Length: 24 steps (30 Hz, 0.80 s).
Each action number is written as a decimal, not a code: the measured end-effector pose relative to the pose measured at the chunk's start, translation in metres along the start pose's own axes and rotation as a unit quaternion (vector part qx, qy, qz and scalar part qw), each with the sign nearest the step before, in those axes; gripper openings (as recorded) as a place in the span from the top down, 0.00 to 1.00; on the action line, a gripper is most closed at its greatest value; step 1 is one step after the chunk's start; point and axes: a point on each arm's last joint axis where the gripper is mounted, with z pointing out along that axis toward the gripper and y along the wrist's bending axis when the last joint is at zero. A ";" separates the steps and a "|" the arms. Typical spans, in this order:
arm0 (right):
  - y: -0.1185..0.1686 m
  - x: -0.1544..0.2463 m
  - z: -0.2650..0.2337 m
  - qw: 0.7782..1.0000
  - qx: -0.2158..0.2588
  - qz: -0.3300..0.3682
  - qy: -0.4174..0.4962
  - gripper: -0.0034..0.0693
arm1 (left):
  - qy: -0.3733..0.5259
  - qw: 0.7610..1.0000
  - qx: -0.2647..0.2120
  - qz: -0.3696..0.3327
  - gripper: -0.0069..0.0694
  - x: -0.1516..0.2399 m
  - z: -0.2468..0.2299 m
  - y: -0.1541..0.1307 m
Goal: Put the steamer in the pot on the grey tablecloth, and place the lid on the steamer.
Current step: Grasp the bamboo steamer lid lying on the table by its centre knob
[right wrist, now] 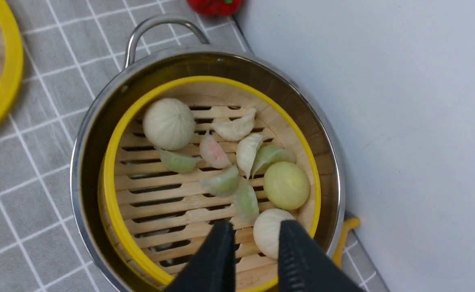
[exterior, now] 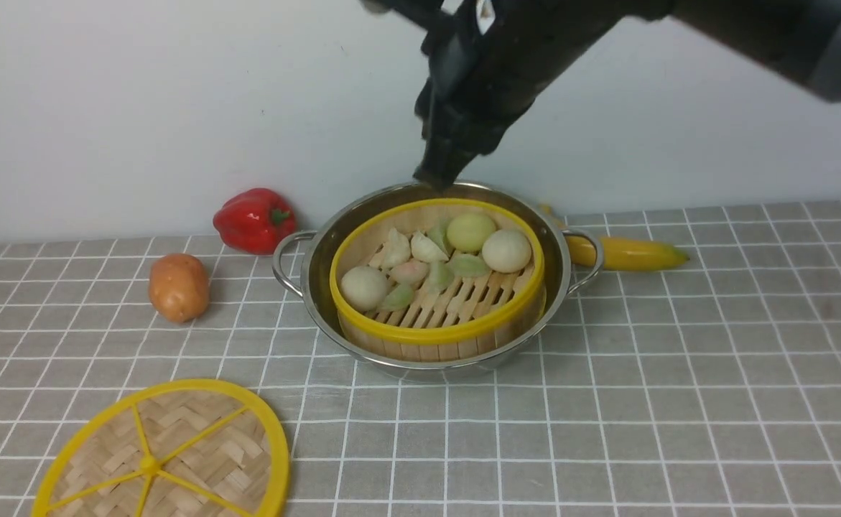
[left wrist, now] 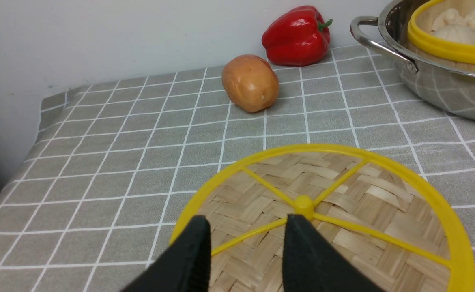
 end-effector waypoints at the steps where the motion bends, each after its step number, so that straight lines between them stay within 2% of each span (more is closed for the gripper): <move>1: -0.002 0.000 -0.006 1.000 0.005 0.011 -0.001 0.75 | 0.000 1.000 0.000 0.000 0.59 0.000 0.000 0.000; 2: -0.007 0.001 -0.022 0.999 0.018 0.031 -0.005 0.82 | 0.000 1.000 0.000 0.000 0.59 0.000 0.000 0.000; 3: -0.008 0.001 -0.024 0.999 0.020 0.037 -0.006 0.85 | 0.000 1.000 0.000 0.000 0.59 0.000 0.000 0.000; 4: -0.014 0.002 -0.044 0.997 0.037 0.064 -0.018 0.93 | 0.000 1.000 0.000 0.000 0.59 0.000 0.000 0.000; 6: -0.021 0.004 -0.071 0.993 0.053 0.100 -0.042 0.97 | 0.000 1.000 0.000 0.000 0.59 0.000 0.000 0.000; 11: -0.030 0.011 -0.134 0.971 0.057 0.207 -0.107 0.97 | 0.000 1.000 0.000 0.002 0.59 0.000 0.000 0.000; 13: -0.032 0.014 -0.149 0.964 0.056 0.228 -0.124 0.97 | 0.000 1.000 0.000 0.002 0.59 0.000 0.000 0.000; 17: -0.035 0.019 -0.172 0.956 0.057 0.248 -0.147 0.97 | 0.000 1.000 0.000 0.002 0.59 0.000 0.000 0.000; 24: -0.035 0.021 -0.179 0.953 0.057 0.254 -0.154 0.96 | 0.000 1.000 0.000 0.003 0.59 0.000 0.000 0.000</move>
